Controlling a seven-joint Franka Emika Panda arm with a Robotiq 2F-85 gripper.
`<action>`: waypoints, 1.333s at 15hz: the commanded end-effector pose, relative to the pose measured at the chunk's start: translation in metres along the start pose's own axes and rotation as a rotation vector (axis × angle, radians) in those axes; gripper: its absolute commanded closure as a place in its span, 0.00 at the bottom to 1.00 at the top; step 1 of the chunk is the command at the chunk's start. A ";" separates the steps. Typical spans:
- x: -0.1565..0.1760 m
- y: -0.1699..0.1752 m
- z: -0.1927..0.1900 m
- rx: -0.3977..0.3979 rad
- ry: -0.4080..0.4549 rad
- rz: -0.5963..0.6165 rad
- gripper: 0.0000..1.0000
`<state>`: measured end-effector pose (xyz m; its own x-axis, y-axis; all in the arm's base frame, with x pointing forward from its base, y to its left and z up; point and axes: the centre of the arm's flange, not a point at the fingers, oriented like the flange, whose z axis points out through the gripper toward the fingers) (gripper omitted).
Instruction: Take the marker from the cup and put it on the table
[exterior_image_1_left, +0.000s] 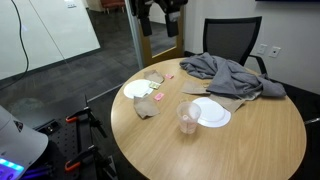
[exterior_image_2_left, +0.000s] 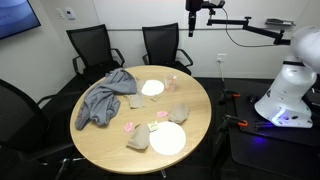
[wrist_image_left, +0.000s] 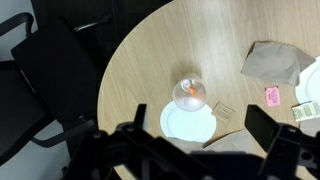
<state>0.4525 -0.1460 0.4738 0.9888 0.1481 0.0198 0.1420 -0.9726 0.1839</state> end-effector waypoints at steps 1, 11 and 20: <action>0.009 -0.001 0.006 -0.001 0.011 -0.013 0.00; 0.051 -0.020 0.091 0.056 0.050 -0.078 0.00; 0.053 -0.012 0.166 0.095 -0.039 -0.072 0.00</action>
<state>0.5030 -0.1451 0.3231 0.9772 0.2094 -0.0350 0.2116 -0.9737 0.0839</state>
